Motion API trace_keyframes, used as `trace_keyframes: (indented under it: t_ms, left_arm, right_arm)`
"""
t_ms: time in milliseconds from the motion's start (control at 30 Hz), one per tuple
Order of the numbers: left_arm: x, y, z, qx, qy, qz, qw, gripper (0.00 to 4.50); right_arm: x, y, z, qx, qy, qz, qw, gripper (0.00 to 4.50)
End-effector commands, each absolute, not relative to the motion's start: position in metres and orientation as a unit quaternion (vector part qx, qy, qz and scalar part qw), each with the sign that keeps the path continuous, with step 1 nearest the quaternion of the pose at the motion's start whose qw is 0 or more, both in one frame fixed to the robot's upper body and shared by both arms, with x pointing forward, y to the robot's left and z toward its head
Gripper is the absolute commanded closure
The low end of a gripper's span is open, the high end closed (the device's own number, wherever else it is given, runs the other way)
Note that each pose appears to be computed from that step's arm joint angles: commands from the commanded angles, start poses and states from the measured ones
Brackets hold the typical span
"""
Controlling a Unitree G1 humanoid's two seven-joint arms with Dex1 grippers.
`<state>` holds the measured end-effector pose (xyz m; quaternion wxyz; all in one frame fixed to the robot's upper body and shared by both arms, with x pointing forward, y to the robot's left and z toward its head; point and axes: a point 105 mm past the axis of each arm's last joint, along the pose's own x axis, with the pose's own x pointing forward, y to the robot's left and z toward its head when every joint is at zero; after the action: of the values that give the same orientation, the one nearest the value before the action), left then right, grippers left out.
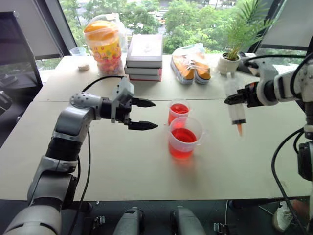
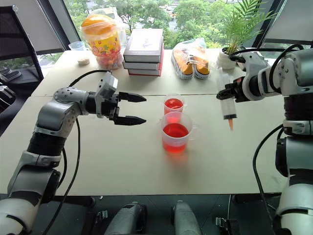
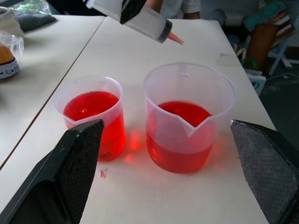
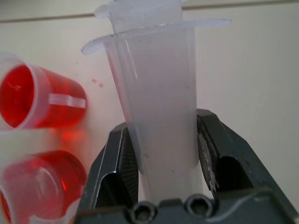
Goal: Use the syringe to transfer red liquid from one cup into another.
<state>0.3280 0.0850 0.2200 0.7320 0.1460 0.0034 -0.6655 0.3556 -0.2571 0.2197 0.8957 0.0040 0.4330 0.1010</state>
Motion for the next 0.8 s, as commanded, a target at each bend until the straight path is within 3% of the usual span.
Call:
trace_keyframes:
  t_ms: [33, 300, 500, 667, 800]
  left_arm:
    - [0.323, 0.083, 0.227, 0.152, -0.014, -0.666, 0.73, 0.05]
    - [0.319, 0.084, 0.232, 0.143, -0.016, -0.662, 0.736, 0.05]
    - [0.313, 0.084, 0.232, 0.134, -0.014, -0.668, 0.732, 0.0]
    - [0.313, 0.089, 0.234, 0.127, -0.012, -0.662, 0.738, 0.0]
    - [0.316, 0.099, 0.237, 0.119, -0.009, -0.647, 0.753, 0.0]
  right_arm:
    - [0.356, -0.269, 0.203, 0.008, 0.459, 0.087, 0.884, 3.08]
    - [0.364, -0.282, 0.166, 0.007, 0.482, 0.073, 0.873, 3.08]
    - [0.365, -0.281, 0.181, 0.022, 0.454, 0.089, 0.886, 0.19]
    - [0.349, -0.271, 0.224, 0.006, 0.39, 0.136, 0.911, 0.08]
    - [0.314, -0.248, 0.27, -0.055, 0.282, 0.234, 0.929, 0.08]
